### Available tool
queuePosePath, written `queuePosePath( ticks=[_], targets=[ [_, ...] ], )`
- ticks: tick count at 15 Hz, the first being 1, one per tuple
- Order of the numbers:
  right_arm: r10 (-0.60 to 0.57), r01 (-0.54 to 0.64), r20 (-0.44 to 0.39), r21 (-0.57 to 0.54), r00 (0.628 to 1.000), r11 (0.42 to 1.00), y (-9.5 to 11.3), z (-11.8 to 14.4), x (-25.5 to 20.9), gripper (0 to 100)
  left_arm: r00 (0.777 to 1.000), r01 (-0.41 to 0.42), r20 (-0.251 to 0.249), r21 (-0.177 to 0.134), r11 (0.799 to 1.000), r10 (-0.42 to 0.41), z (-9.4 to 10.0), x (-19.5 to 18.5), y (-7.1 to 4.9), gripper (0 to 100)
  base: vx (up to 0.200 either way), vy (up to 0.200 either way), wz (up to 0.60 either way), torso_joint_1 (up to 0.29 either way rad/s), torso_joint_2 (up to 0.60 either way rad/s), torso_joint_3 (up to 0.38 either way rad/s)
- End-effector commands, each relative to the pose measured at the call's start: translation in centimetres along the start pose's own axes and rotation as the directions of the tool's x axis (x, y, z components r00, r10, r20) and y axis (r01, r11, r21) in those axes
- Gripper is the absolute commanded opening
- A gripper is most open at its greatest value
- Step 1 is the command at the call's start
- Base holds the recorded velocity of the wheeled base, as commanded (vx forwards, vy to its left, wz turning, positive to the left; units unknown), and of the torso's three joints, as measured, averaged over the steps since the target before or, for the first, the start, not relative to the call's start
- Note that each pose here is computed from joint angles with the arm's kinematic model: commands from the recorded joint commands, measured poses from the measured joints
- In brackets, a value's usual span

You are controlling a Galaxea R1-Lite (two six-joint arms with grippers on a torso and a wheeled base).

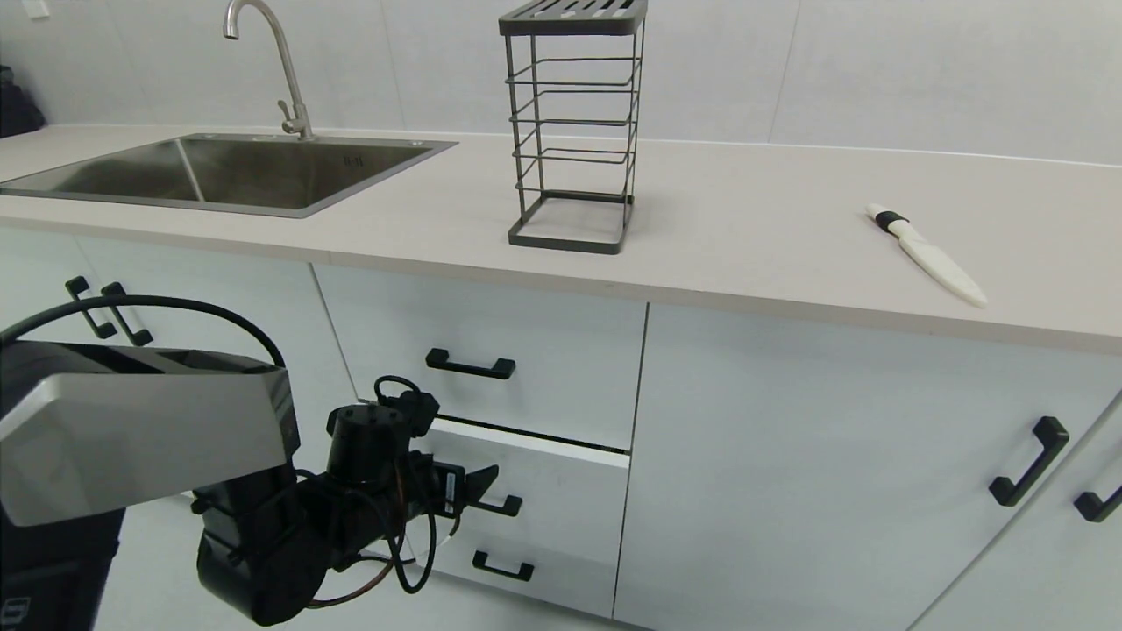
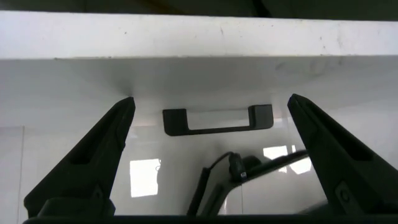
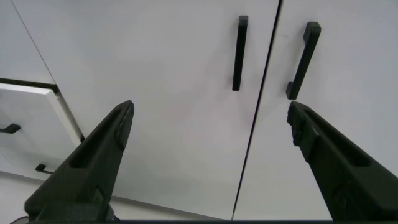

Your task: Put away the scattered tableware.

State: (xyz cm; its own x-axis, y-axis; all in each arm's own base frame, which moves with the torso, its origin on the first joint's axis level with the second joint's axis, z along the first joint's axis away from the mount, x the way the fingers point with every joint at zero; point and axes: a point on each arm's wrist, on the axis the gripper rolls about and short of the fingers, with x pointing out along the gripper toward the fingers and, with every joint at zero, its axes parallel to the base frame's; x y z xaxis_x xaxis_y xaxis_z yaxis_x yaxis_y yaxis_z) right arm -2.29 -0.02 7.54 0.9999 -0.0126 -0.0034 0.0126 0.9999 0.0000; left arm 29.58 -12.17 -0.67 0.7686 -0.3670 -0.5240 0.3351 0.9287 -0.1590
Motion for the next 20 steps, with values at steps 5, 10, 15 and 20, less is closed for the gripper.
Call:
queuePosePath(
  ticks=[5,10,15,20],
  targets=[
    [0.0,0.0,-0.001,0.0,1.0,1.0,0.0,0.0,0.0,100,1.0,-0.006,0.011,-0.006,1.0,0.006,-0.1,1.5,0.5,100,0.0,0.0,0.0,0.0,0.0,0.0],
    [0.0,0.0,-0.001,0.002,1.0,1.0,0.0,0.0,0.0,100,0.997,0.036,0.071,0.018,0.999,-0.037,0.0,-5.4,-0.9,100,0.0,0.0,0.0,0.0,0.0,0.0],
    [0.0,0.0,0.0,0.002,1.0,1.0,0.0,0.0,0.0,100,0.904,0.095,0.413,0.052,0.994,-0.108,3.2,-19.1,-2.0,100,0.0,0.0,0.0,0.0,0.0,0.0],
    [0.0,0.0,-0.001,0.012,1.0,1.0,0.0,0.0,0.0,100,0.563,-0.092,0.826,0.018,0.996,0.037,3.9,-31.2,-0.2,100,0.0,0.0,0.0,0.0,0.0,0.0]
  ],
)
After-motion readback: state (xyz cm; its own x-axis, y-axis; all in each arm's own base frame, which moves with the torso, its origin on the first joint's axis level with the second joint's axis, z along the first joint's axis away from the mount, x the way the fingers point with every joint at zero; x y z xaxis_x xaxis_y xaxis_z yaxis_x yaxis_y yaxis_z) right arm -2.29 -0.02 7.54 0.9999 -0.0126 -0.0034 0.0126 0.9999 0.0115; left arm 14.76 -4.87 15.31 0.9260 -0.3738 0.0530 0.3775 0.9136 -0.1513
